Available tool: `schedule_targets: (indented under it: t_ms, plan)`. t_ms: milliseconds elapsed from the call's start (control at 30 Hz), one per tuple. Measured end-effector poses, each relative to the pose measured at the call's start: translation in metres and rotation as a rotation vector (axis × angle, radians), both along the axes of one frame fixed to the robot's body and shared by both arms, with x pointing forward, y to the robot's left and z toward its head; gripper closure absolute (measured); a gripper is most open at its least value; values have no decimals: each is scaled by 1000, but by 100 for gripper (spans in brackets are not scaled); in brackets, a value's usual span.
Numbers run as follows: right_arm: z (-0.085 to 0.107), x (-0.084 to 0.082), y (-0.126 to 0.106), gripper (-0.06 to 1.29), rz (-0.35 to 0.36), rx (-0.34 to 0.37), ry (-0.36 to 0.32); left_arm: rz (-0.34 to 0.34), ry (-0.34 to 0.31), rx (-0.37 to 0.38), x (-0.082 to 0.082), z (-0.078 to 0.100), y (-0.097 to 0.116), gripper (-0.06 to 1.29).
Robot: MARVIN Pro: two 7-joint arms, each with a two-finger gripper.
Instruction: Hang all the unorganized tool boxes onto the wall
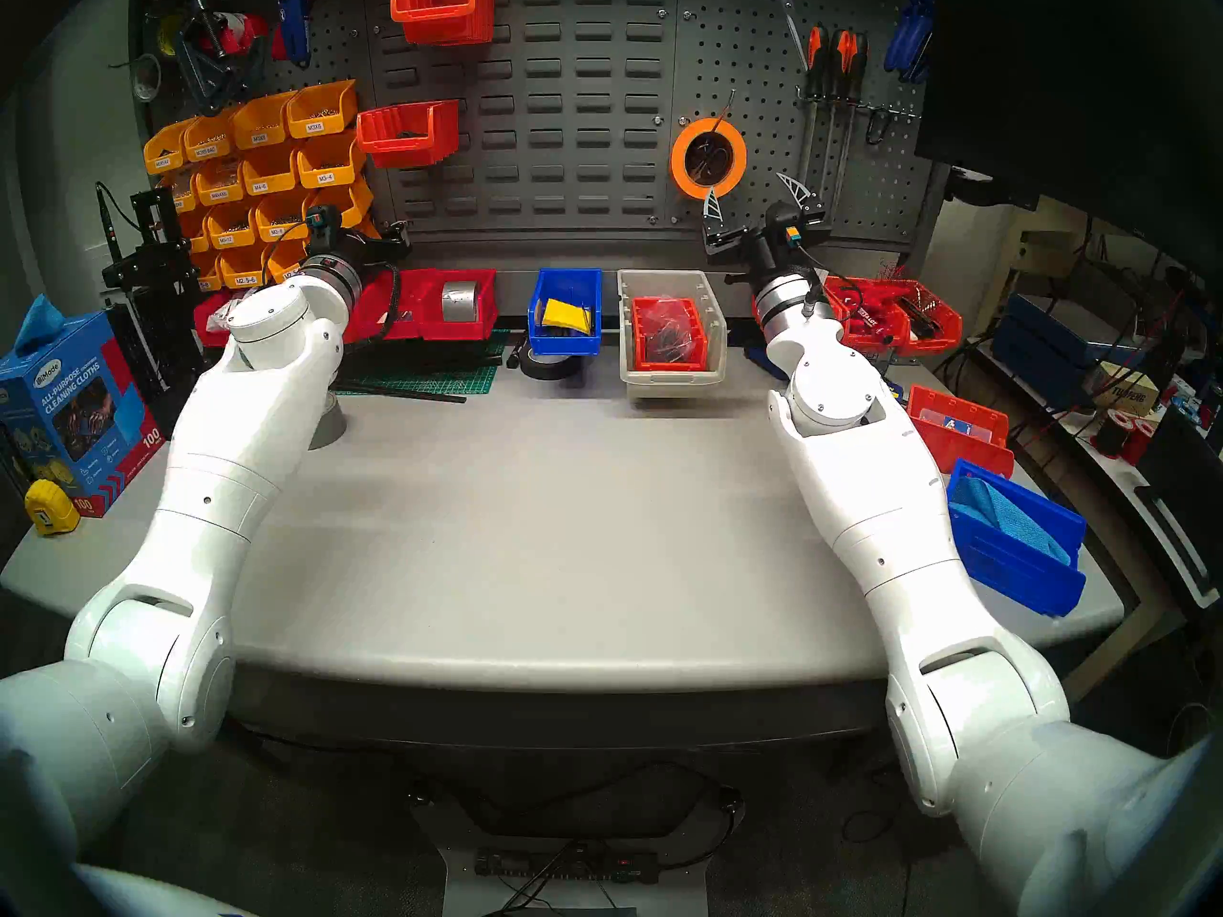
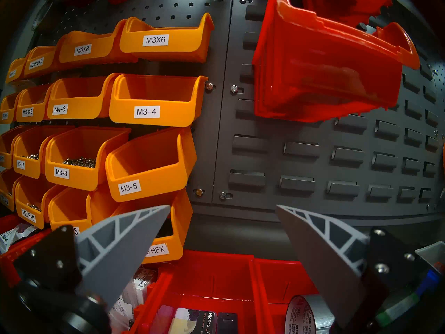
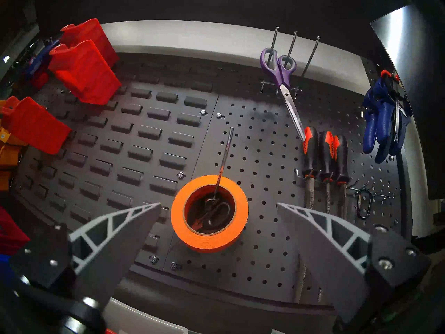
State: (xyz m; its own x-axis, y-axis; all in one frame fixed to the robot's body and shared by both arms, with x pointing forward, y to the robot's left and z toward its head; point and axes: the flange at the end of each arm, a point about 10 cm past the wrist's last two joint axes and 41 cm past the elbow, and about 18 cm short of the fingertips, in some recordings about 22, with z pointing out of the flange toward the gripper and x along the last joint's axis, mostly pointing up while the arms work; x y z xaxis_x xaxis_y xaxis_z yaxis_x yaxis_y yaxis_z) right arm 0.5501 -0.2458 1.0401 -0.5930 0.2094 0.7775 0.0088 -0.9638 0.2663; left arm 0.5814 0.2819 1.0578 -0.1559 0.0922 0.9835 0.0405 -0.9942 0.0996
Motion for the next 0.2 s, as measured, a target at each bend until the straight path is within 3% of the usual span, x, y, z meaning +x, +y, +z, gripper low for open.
schedule_targets:
  t_ms: [200]
  plan:
    - [1, 0, -2, -2, -7, -2, -10, 0, 0, 0, 0, 0, 0, 5]
